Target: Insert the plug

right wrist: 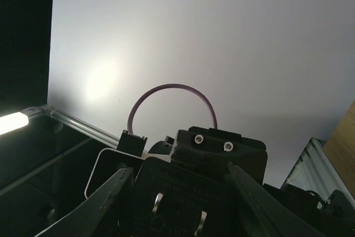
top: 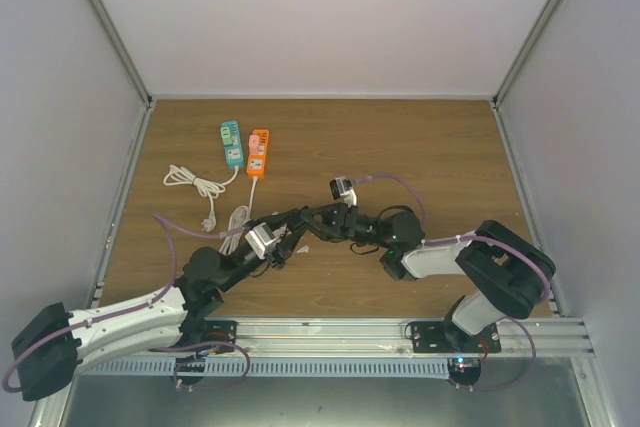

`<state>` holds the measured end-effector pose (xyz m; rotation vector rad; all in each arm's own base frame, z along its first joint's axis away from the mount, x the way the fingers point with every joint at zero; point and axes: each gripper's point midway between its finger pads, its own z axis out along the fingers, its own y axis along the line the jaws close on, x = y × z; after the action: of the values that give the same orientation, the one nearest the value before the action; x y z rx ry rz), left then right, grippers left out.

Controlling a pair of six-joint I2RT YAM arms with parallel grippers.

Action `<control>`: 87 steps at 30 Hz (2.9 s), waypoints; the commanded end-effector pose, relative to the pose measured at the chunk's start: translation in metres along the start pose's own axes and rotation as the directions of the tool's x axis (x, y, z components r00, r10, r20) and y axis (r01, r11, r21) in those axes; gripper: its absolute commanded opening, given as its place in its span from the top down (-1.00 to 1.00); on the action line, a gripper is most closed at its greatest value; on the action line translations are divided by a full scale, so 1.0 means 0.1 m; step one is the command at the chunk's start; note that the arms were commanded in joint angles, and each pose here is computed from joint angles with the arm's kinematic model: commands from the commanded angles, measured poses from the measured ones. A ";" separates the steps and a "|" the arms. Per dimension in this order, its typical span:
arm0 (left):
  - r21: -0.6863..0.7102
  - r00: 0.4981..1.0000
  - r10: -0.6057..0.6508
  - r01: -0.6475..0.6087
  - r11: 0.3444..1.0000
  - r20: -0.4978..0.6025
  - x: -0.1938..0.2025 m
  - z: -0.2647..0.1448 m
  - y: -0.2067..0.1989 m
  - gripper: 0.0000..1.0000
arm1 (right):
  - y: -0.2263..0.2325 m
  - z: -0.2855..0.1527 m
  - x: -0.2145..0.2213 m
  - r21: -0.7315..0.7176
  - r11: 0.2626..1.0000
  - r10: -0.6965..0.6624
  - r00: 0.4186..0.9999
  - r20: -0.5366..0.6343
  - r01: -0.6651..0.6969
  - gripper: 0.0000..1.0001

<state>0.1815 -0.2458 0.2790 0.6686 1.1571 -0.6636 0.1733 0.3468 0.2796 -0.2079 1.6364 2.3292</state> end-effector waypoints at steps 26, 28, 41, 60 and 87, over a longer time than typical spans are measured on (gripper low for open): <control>-0.283 0.982 -0.107 0.061 0.957 -0.153 -0.10 0.21 0.66 1.00 | 0.53 -0.76 -0.70 0.663 0.666 -0.501 0.864 0.058 0.341 -0.99; -0.334 0.964 -0.176 0.101 0.937 -0.201 -0.11 0.28 0.81 1.00 | 0.50 -0.79 -0.77 0.719 0.600 -0.496 0.868 -0.008 0.349 -0.99; -0.565 0.779 -0.314 -0.062 0.823 -0.543 -0.07 0.63 1.94 1.00 | -0.43 -0.94 -1.55 0.874 0.373 -0.379 0.911 -0.162 0.311 -0.99; -0.640 0.614 -0.505 0.000 0.768 -0.607 0.16 0.79 2.33 1.00 | -1.38 -1.71 -1.44 0.980 0.173 -0.359 0.933 -0.031 0.099 -0.98; -0.834 0.383 -0.751 -0.110 0.541 -0.538 1.65 -0.18 2.33 1.00 | -1.84 -1.93 -1.42 0.996 0.076 -0.317 0.948 -0.021 0.048 -0.99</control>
<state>0.3744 -0.1046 0.1505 -0.0925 2.4980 0.0029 0.3459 0.1979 0.0849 0.1350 2.4715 0.4976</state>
